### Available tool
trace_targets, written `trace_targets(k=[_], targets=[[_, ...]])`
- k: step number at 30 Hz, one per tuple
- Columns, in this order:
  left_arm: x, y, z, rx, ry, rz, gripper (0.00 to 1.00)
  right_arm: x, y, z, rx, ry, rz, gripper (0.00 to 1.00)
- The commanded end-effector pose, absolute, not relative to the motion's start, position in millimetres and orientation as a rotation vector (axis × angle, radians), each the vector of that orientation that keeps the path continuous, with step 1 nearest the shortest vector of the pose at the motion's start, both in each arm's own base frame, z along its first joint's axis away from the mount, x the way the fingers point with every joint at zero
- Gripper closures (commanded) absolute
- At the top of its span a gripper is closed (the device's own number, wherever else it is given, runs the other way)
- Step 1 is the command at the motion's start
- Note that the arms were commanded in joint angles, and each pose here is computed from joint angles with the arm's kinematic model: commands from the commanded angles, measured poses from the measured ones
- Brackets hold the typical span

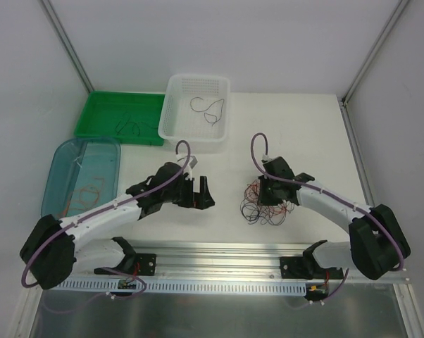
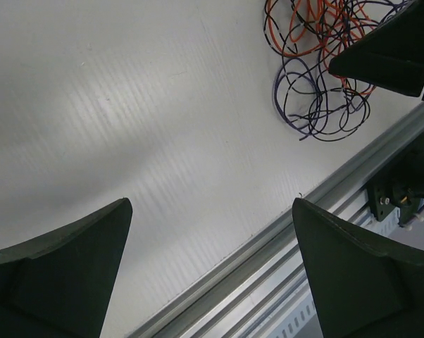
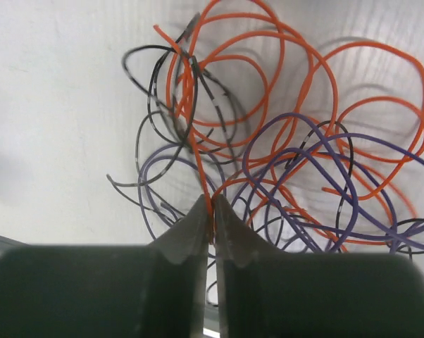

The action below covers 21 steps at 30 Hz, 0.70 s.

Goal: Untangle the cables

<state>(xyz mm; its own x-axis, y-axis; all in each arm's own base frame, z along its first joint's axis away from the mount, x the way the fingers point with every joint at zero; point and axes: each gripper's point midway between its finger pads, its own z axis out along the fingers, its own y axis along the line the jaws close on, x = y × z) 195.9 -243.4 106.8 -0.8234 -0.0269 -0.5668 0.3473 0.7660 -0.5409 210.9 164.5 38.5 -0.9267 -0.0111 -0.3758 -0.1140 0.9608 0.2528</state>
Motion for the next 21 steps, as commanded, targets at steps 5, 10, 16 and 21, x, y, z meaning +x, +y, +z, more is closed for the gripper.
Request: trace_targets(k=[5,10,16,21], targets=[[230.4,-320.9,110.9,0.351,2.26,-0.868,0.02,219.7,192.3,52.3,-0.068,2.691,0.554,0.99],[237.3,-360.6,93.4,0.537,2.236,-0.857,0.06,214.6,203.2,57.2,-0.095,2.69,0.644,0.99],[242.2,-386.4,79.2,0.648,2.194,-0.894,0.27,210.4,208.0,57.3,-0.121,2.691,0.685,0.99],[241.2,-398.0,68.8,0.689,2.196,-0.915,0.63,208.8,209.8,56.0,-0.125,2.687,0.709,0.99]])
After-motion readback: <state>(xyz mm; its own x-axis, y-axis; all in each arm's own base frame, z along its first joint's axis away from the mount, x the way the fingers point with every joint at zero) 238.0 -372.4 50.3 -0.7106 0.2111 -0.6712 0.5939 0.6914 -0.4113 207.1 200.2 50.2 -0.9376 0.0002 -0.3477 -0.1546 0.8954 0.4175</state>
